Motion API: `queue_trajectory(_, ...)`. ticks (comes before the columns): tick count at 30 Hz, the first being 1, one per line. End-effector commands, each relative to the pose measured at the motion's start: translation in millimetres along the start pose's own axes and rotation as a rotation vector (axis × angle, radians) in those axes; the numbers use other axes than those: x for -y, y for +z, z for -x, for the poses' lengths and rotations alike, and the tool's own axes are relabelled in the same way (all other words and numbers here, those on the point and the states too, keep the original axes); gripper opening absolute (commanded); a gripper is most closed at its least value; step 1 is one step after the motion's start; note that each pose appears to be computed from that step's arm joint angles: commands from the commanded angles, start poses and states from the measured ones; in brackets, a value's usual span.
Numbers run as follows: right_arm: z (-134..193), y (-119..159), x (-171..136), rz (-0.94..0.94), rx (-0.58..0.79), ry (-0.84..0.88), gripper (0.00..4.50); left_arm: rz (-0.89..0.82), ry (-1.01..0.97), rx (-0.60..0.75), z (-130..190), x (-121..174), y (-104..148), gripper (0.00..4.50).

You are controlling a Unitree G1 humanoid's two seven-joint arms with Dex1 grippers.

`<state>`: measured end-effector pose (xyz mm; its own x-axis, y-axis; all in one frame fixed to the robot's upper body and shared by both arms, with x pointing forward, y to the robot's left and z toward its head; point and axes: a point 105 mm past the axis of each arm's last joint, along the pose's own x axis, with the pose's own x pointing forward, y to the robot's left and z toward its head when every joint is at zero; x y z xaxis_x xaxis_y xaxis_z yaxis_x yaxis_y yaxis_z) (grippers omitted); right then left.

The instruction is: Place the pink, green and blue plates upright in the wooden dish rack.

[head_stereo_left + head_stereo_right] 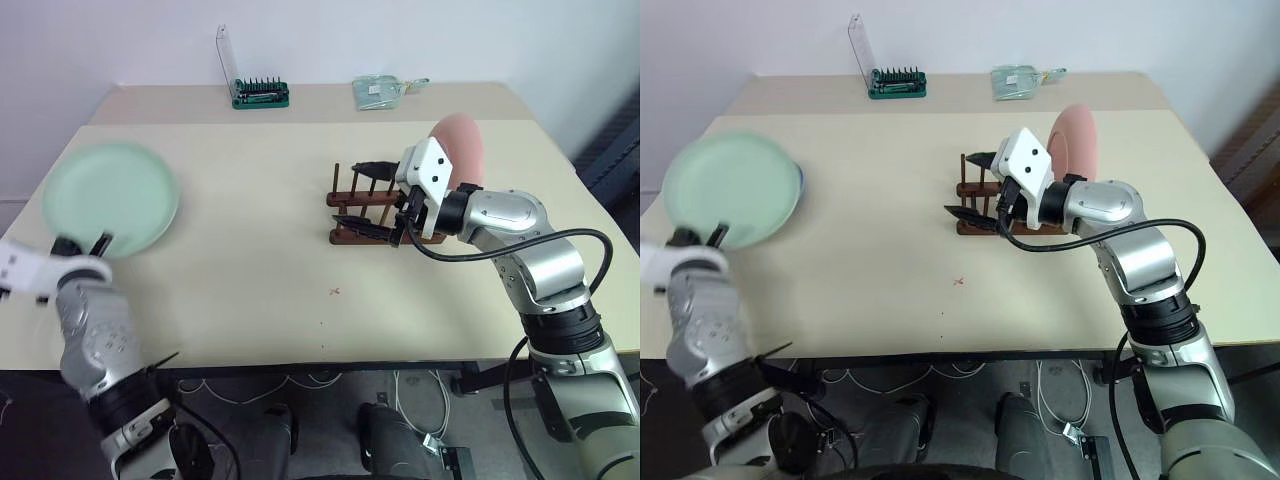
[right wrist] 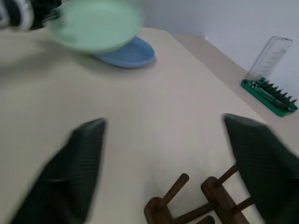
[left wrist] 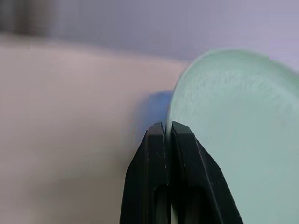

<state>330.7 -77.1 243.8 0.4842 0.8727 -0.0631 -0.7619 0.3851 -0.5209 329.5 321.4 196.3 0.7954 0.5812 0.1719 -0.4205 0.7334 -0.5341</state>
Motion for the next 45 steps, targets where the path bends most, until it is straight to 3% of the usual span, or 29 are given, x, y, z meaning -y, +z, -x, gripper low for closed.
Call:
queue_trajectory(1,-10,18,4,0.289,0.012,-0.035,4.45,-0.063,-0.333,0.032,13,97,10,0.0)
queue_trajectory(4,-19,17,1,0.424,0.007,-0.032,4.45,-0.124,-0.44,-0.023,22,139,-2,0.0)
queue_trajectory(10,-44,10,7,0.658,-0.049,-0.096,4.45,-0.069,-0.605,-0.117,46,197,-9,0.0)
queue_trajectory(20,-56,-7,22,0.884,-0.119,-0.18,4.45,-0.105,-0.682,-0.16,60,215,-8,0.0)
queue_trajectory(28,-56,-8,25,0.972,-0.116,-0.219,0.55,-0.059,-0.667,-0.171,58,210,-8,0.0)
queue_trajectory(29,-56,-8,25,0.98,-0.116,-0.22,0.11,-0.024,-0.672,-0.162,57,211,-4,0.31)
queue_trajectory(31,-56,-7,25,0.983,-0.114,-0.224,0.1,0.078,-0.653,-0.118,52,209,10,1.03)
queue_trajectory(35,-51,0,31,0.943,-0.095,-0.269,0.1,0.13,-0.534,0.027,29,188,42,2.97)
queue_trajectory(37,-48,4,34,0.917,-0.082,-0.293,0.1,0.153,-0.505,0.063,23,182,50,2.97)
queue_trajectory(40,-26,34,45,0.618,0.061,-0.405,0.1,0.073,-0.394,0.203,-4,143,78,2.97)
queue_trajectory(43,-4,58,44,0.273,0.222,-0.45,0.1,-0.162,-0.412,0.146,-16,122,51,2.97)
queue_trajectory(45,4,64,42,0.164,0.255,-0.452,0.1,-0.215,-0.438,0.099,-16,118,37,2.97)
